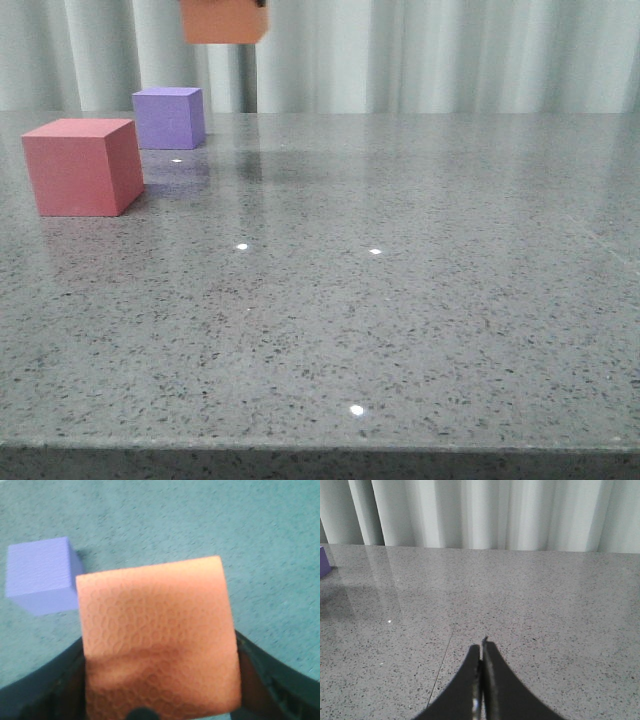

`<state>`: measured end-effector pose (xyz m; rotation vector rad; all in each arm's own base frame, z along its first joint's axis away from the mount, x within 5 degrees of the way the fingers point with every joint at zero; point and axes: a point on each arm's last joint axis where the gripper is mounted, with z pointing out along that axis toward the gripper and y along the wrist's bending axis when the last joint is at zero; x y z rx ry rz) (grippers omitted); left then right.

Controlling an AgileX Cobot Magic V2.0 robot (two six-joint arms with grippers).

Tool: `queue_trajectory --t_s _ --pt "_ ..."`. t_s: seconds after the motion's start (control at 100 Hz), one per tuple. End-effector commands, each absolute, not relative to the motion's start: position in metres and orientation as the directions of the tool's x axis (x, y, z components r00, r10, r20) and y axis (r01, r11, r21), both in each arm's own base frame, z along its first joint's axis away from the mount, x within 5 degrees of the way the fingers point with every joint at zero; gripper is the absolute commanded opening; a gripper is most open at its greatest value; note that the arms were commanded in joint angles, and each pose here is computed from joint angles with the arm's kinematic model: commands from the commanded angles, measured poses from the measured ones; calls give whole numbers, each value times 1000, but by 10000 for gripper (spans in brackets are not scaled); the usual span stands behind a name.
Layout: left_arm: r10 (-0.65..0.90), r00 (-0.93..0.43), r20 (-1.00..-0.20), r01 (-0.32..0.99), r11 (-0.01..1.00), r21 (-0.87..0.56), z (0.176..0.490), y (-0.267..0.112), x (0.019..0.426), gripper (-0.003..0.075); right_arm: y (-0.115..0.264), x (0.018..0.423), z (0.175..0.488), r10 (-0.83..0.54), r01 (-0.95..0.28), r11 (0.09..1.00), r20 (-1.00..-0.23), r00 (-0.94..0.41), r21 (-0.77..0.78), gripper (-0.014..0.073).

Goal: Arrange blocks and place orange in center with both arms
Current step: 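Lift the orange cube with the left gripper toward the gap between pink and purple cubes, then lower the orange cube between the pink and purple cubes and release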

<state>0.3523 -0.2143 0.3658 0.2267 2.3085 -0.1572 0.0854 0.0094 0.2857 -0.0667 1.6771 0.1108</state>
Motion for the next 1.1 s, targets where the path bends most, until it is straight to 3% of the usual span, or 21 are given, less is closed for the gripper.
queue_trajectory --t_s 0.0,0.17,0.39,1.09 --pt "76 -584 -808 234 969 -78 393 -190 345 325 11 87 300 12 -125 992 -1000 -25 15 -69" --pt "48 -578 -815 200 976 -84 378 -155 355 325 11 87 300 12 -125 992 -1000 -25 15 -69" --pt "44 -591 -805 196 976 -90 356 -138 369 325 11 87 300 12 -125 992 -1000 -25 15 -69" --pt "75 -695 -715 168 984 -61 291 -142 403 325 11 87 300 12 -125 992 -1000 -26 15 -69"
